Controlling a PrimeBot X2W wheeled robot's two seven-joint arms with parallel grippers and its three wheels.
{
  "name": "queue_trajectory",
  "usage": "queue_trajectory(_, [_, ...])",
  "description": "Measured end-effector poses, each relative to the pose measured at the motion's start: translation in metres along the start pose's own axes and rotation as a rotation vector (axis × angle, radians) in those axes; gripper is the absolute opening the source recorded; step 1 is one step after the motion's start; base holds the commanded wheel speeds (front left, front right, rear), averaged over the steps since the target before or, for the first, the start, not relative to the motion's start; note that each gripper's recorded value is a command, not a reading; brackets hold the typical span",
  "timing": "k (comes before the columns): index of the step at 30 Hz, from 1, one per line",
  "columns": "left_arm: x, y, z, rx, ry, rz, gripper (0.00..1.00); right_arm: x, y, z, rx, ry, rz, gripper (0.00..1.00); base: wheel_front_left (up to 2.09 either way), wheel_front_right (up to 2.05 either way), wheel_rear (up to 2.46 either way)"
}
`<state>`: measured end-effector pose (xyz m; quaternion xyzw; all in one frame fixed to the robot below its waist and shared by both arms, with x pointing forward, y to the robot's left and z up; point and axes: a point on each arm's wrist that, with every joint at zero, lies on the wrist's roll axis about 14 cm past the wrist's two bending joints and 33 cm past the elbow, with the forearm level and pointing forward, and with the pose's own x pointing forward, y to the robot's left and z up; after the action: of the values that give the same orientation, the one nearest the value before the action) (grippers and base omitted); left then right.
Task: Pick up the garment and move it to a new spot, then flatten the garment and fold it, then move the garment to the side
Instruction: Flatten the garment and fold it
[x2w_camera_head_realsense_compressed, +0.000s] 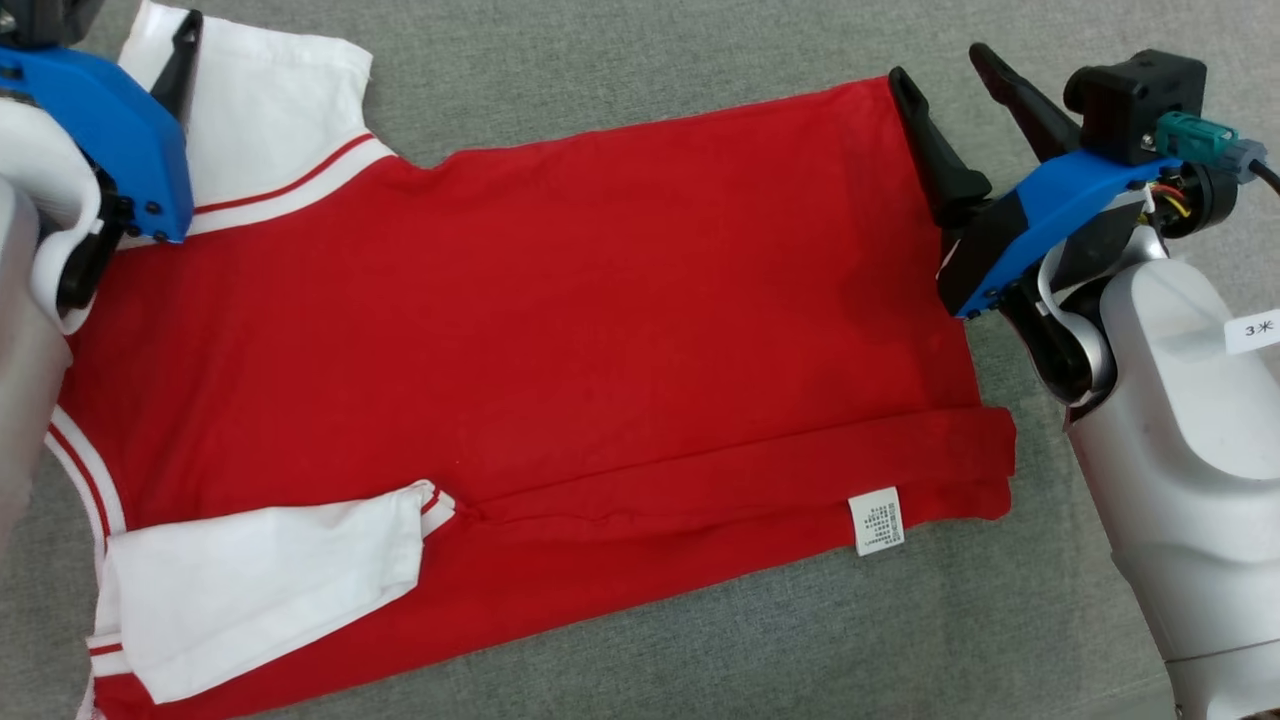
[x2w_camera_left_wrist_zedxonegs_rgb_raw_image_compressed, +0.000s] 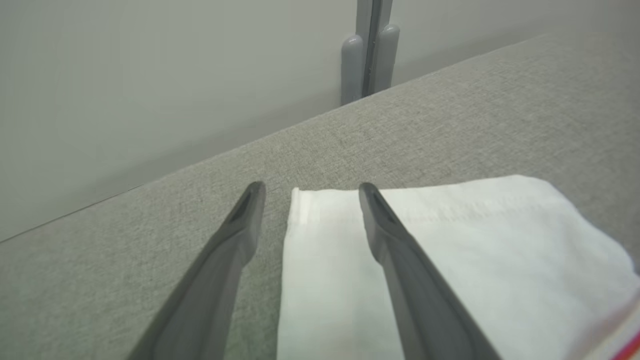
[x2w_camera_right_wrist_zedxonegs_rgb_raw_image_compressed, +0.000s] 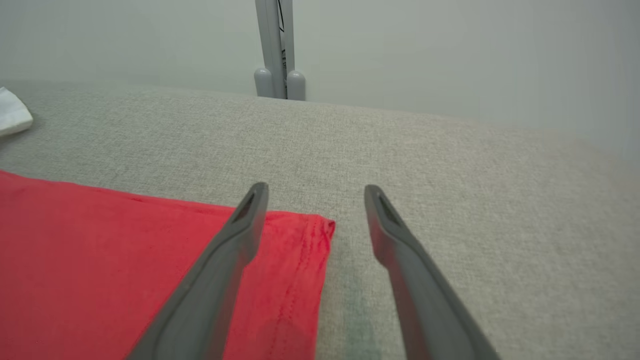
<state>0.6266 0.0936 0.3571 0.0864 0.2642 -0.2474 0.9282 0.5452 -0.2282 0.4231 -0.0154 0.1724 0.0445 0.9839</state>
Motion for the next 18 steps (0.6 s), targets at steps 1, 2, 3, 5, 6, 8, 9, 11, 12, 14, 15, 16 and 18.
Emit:
queue_trajectory(1, [0.003,0.002,-0.001,-0.012,0.007,0.002,1.00,0.000,-0.001,0.001,-0.003,-0.002,-0.001,1.00,0.00,0.00,0.00])
queue_trajectory(2, [0.005,0.002,-0.005,-0.014,0.026,0.002,1.00,0.001,-0.001,0.001,-0.007,-0.005,0.000,1.00,0.00,0.00,0.00])
queue_trajectory(3, [0.006,0.001,-0.010,-0.011,0.048,-0.001,1.00,0.001,-0.001,0.002,-0.008,-0.006,0.001,1.00,0.00,0.00,0.00])
queue_trajectory(5, [0.009,-0.003,-0.016,-0.021,0.073,-0.013,1.00,0.001,-0.001,0.000,-0.009,-0.003,0.003,1.00,0.00,0.00,0.00])
queue_trajectory(6, [0.011,-0.004,-0.021,-0.027,0.096,-0.017,1.00,0.001,-0.002,0.000,-0.010,-0.003,0.004,1.00,0.00,0.00,0.00])
queue_trajectory(8, [0.014,-0.002,-0.020,-0.033,0.111,-0.016,1.00,0.003,-0.004,0.001,-0.015,-0.004,0.003,1.00,0.00,0.00,0.00])
queue_trajectory(9, [0.015,-0.002,-0.020,-0.038,0.115,-0.017,1.00,0.003,-0.004,0.000,-0.016,0.000,0.003,1.00,0.00,0.00,0.00])
queue_trajectory(11, [0.016,-0.003,-0.023,-0.044,0.131,-0.019,1.00,0.004,-0.003,-0.002,-0.020,0.006,0.007,1.00,0.00,0.00,0.00])
queue_trajectory(12, [0.016,-0.002,-0.024,-0.036,0.139,-0.017,1.00,0.004,-0.003,-0.002,-0.019,0.006,0.008,1.00,0.00,0.00,0.00])
queue_trajectory(14, [0.016,-0.001,-0.025,-0.040,0.152,-0.015,0.39,0.005,-0.002,-0.001,-0.020,0.007,0.012,1.00,0.00,0.00,0.00])
queue_trajectory(15, [0.016,-0.003,-0.025,-0.044,0.157,-0.018,0.00,0.005,-0.001,-0.001,-0.022,0.008,0.013,1.00,0.00,0.00,0.00])
queue_trajectory(16, [0.016,-0.004,-0.025,-0.039,0.158,-0.022,0.00,0.005,-0.001,-0.001,-0.022,0.011,0.016,1.00,0.00,0.00,0.00])
queue_trajectory(18, [0.016,-0.007,-0.023,-0.034,0.145,-0.027,0.00,0.005,0.001,-0.002,-0.022,0.024,0.021,1.00,0.00,0.00,0.00])
